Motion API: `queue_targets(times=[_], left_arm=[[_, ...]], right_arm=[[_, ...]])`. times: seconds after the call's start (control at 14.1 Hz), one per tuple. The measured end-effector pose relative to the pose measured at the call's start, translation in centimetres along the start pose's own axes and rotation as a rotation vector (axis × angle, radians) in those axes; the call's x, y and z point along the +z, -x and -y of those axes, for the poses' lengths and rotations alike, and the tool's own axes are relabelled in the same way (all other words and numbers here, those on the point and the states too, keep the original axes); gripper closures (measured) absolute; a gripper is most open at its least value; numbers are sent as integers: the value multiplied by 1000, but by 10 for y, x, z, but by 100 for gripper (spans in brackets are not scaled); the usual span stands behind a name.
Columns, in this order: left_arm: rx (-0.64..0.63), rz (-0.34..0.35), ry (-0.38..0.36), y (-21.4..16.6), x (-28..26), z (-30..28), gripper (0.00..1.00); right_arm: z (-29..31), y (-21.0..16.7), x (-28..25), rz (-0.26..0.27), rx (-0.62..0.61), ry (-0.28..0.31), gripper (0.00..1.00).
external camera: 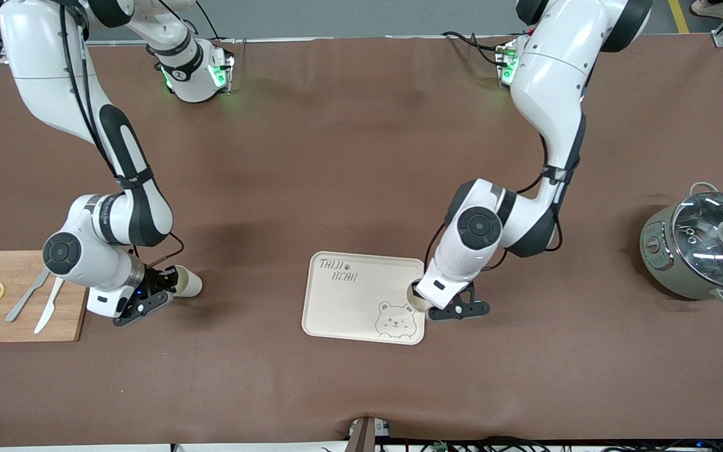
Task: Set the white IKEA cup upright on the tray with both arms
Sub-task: 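Carry the cup with the left gripper onto the tray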
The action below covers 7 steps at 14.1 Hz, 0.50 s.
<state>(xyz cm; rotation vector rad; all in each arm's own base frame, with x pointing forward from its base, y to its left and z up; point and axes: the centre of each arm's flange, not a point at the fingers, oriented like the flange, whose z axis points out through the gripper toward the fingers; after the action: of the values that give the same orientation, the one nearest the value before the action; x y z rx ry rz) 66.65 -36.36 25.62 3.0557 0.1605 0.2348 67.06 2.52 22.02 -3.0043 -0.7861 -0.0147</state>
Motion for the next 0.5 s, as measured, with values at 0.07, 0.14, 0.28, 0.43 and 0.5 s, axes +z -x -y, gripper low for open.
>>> queue_targets(times=[0.07,0.14,0.28,0.43,0.5], left_arm=[[7,-4,-11,4,6,-6,96],[15,-5,-17,8,11,-12,96],[17,-6,-19,14,15,-21,96],[11,-1,-21,20,20,-28,96],[9,0,-21,22,22,-31,96]], right_arm=[[1,-1,-3,-1,3,-8,96],[1,-2,-4,-4,4,-9,96],[1,-3,-5,-9,6,-8,96],[0,-8,-14,-10,15,-20,96],[0,-14,-25,-4,37,-51,96]])
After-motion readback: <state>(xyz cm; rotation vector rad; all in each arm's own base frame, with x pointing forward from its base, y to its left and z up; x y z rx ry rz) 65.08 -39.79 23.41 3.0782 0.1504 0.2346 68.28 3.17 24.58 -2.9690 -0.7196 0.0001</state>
